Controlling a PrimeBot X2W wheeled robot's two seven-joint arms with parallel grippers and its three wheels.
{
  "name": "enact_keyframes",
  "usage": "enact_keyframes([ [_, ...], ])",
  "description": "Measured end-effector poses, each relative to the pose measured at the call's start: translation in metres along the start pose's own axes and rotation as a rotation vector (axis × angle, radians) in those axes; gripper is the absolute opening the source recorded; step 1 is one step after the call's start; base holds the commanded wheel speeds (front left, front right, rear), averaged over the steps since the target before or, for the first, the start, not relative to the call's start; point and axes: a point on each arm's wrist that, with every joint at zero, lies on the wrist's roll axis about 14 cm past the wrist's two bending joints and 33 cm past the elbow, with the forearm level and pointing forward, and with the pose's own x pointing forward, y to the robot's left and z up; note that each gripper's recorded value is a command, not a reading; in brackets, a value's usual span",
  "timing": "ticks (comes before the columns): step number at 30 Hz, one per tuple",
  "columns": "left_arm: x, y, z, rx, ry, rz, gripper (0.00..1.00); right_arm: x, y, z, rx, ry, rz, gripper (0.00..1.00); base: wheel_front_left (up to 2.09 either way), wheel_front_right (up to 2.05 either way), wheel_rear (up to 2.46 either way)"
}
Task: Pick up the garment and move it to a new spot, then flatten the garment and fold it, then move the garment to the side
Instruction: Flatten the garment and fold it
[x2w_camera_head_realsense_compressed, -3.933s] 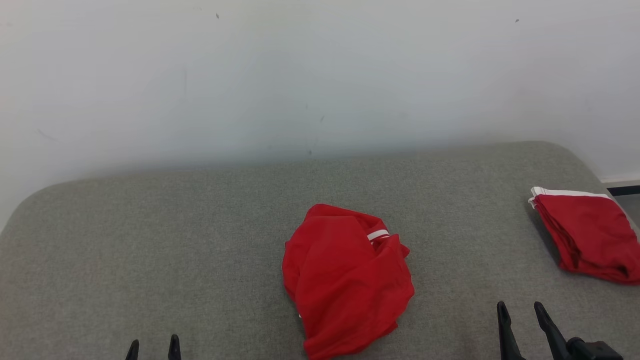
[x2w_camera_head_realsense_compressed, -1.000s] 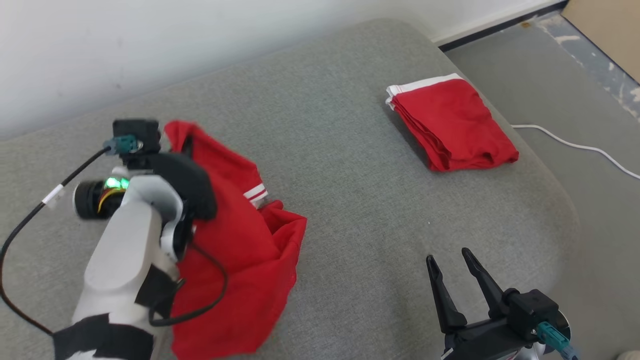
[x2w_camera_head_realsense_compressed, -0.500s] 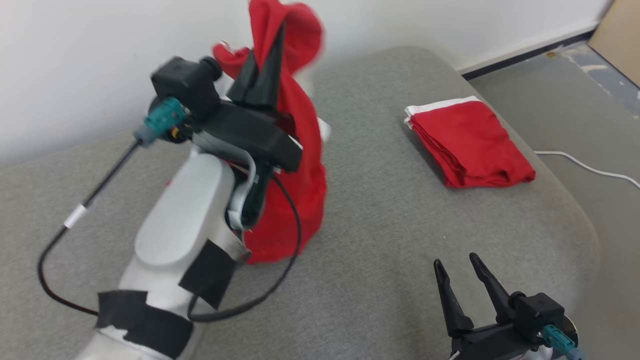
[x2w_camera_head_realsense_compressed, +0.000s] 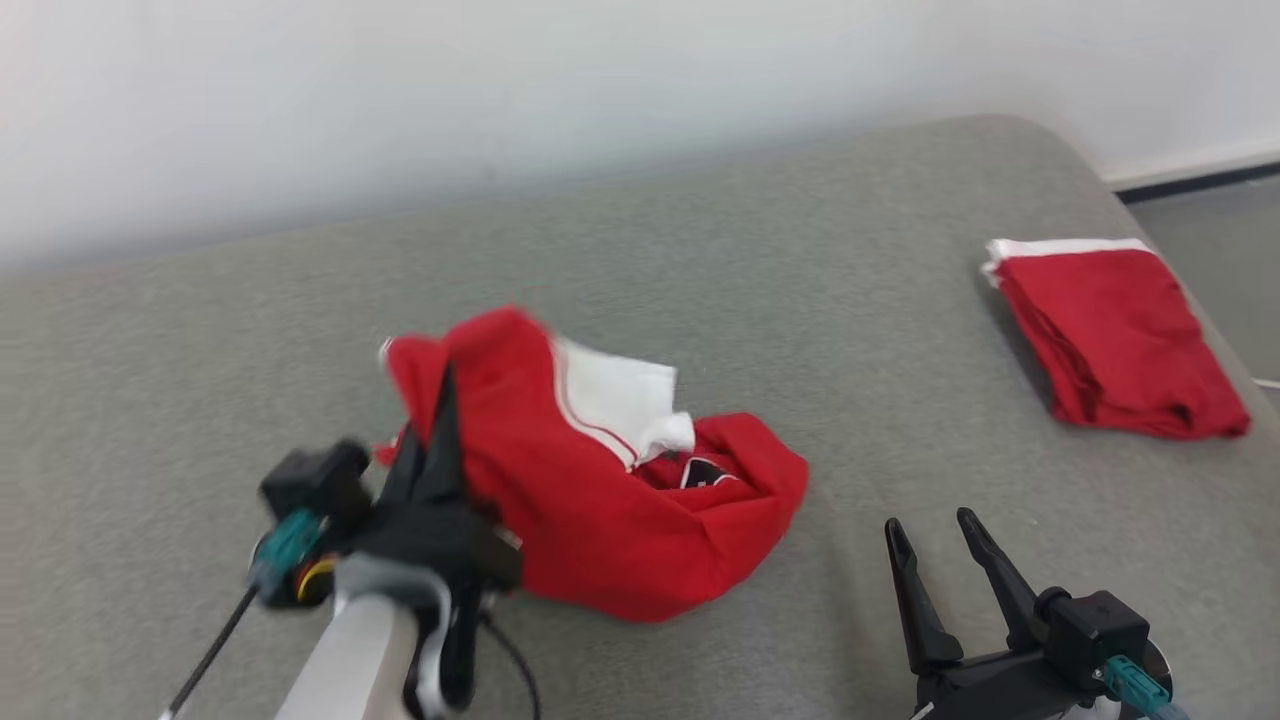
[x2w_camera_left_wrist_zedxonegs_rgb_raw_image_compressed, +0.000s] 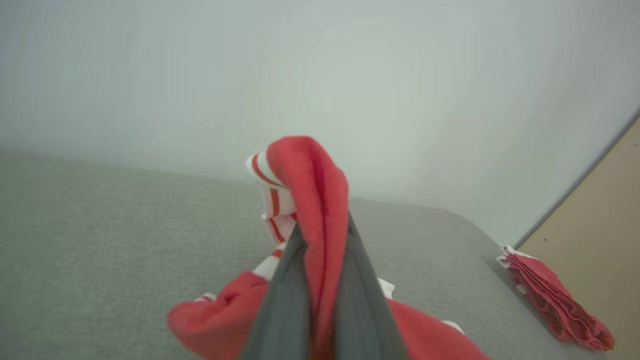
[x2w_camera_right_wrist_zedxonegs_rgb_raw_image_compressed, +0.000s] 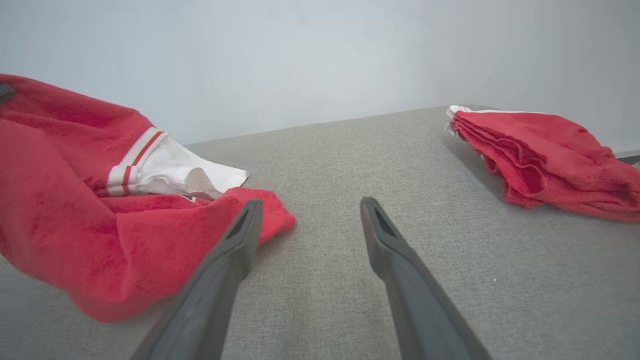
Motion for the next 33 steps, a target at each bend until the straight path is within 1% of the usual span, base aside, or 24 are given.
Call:
enact_keyframes([
  [3,-0.031,0.039,0.000,0.003,-0.014,0.119,0.00,0.009,0.014,-0.002,0.002,0.005,0.045,1.00,0.00,0.00,0.00],
  [8,-0.092,0.084,-0.023,0.001,0.049,0.279,0.00,0.019,0.036,-0.004,0.007,0.012,0.116,1.00,0.00,0.00,0.00],
  [9,-0.102,0.089,-0.026,0.002,0.058,0.305,0.25,0.020,0.040,-0.004,0.008,0.012,0.128,1.00,0.00,0.00,0.00],
  [10,-0.119,0.097,-0.030,-0.016,0.069,0.351,1.00,0.022,0.049,-0.004,0.008,0.012,0.153,1.00,0.00,0.00,0.00],
  [15,-0.155,0.111,-0.038,-0.016,0.092,0.440,1.00,0.022,0.062,-0.001,0.012,0.001,0.188,1.00,0.00,0.00,0.00],
  [19,-0.179,0.123,-0.039,0.001,0.097,0.506,1.00,0.019,0.065,0.002,0.014,-0.009,0.196,1.00,0.00,0.00,0.00],
  [22,-0.190,0.132,-0.029,0.033,0.075,0.546,1.00,0.016,0.064,0.003,0.015,-0.014,0.192,1.00,0.00,0.00,0.00],
  [24,-0.192,0.137,-0.019,0.072,0.055,0.547,1.00,0.016,0.062,0.005,0.017,-0.021,0.187,1.00,0.00,0.00,0.00],
  [27,-0.184,0.140,-0.002,0.139,0.024,0.520,1.00,0.013,0.061,0.005,0.020,-0.023,0.180,1.00,0.00,0.00,0.00],
  [30,-0.153,0.127,0.026,0.204,-0.014,0.436,1.00,0.011,0.058,0.006,0.024,-0.027,0.171,1.00,0.00,0.00,0.00],
  [33,-0.121,0.116,0.035,0.246,0.039,0.355,1.00,0.009,0.056,0.005,0.026,-0.027,0.161,1.00,0.00,0.00,0.00],
])
